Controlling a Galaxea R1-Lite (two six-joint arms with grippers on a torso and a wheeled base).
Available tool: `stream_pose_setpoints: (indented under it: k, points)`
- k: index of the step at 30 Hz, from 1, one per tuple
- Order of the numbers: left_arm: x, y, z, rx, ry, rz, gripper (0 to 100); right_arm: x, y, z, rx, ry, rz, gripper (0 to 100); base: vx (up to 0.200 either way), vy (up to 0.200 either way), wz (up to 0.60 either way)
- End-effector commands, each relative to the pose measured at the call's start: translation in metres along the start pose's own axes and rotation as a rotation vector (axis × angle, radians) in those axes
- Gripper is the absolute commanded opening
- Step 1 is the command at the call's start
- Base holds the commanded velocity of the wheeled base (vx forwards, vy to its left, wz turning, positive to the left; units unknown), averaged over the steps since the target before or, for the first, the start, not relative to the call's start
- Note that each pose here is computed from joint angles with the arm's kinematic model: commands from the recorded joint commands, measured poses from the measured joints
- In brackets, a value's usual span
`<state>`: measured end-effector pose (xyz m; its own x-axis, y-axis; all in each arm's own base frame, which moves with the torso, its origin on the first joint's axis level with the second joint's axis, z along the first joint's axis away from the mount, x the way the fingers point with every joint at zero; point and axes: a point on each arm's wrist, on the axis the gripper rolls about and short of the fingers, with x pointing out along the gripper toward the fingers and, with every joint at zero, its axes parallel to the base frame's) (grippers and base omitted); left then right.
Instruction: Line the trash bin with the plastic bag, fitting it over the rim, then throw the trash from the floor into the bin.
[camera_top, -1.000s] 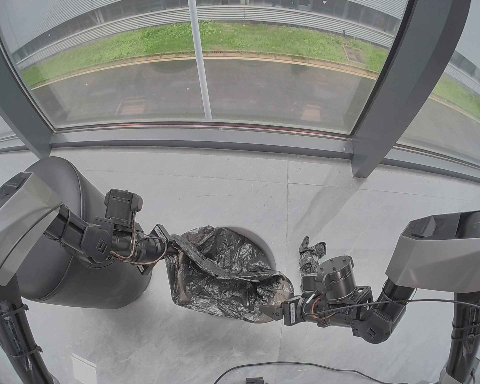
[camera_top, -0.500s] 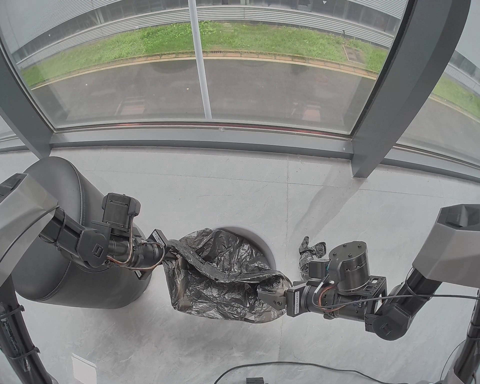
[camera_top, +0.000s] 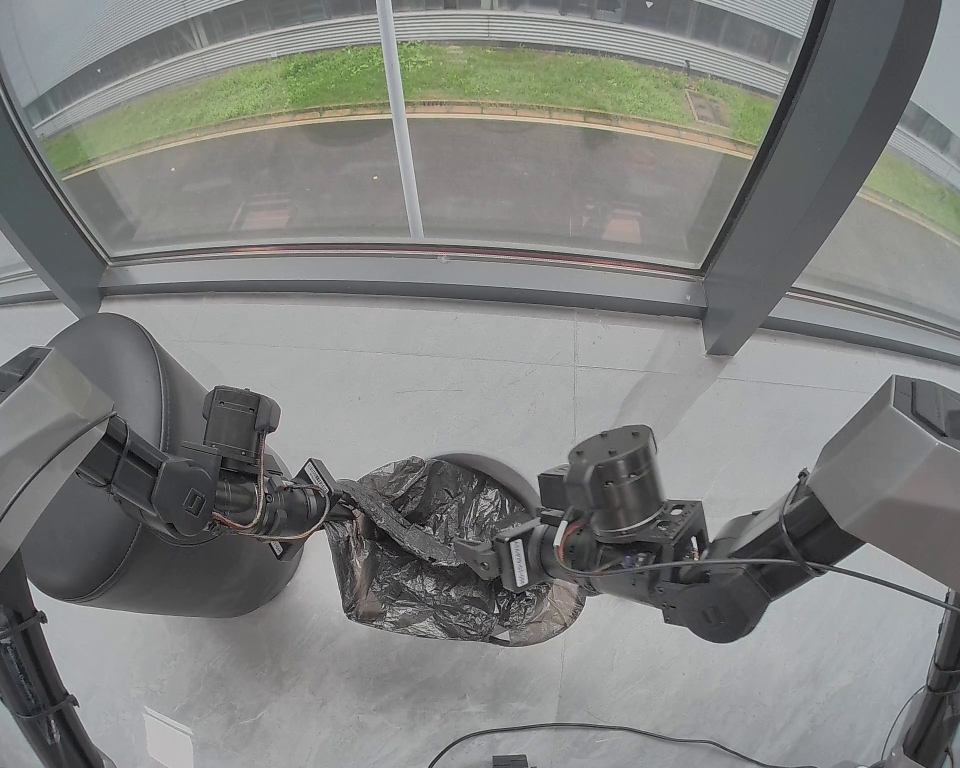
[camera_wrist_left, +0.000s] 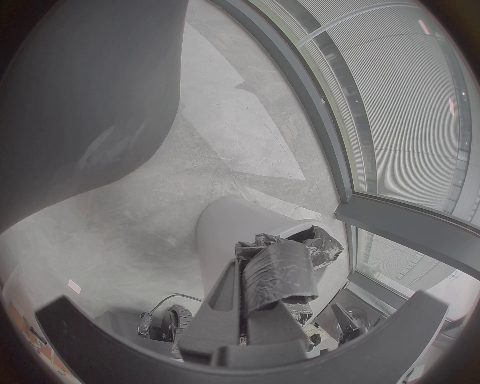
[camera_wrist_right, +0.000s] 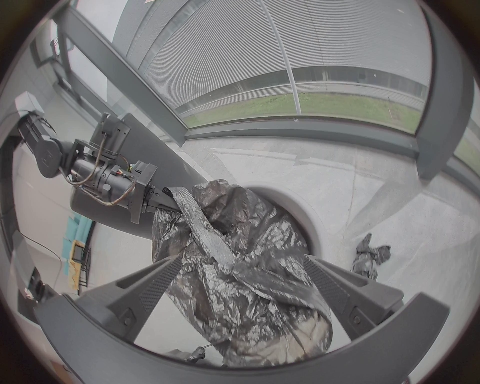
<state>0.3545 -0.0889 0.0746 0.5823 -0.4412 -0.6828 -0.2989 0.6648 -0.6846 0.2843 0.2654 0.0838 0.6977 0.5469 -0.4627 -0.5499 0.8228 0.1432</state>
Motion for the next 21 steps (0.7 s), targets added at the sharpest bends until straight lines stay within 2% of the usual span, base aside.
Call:
stream_pose_setpoints:
  k: [1,7,11,17,21]
  points:
    - [-0.002,-0.002,-0.001,0.001,0.000,-0.006,0,0.046,0.028,-0.005,-0.122,0.057,-0.030,100,0.000,0.000,0.00]
    - [-0.004,-0.002,-0.002,0.002,-0.002,-0.008,0,0.069,0.034,-0.025,-0.175,0.102,-0.064,100,0.000,0.000,0.00]
    - [-0.006,-0.002,-0.002,0.003,-0.003,-0.009,0,0.071,0.033,-0.029,-0.180,0.113,-0.082,100,0.000,0.000,0.00]
    - [-0.006,0.000,-0.005,0.002,0.003,-0.004,0,0.053,0.033,-0.024,-0.169,0.106,-0.073,100,0.000,0.000,0.00]
    - [-0.005,-0.001,-0.005,0.003,0.002,-0.007,0,0.033,0.043,-0.022,-0.143,0.108,-0.038,100,0.000,0.000,0.00]
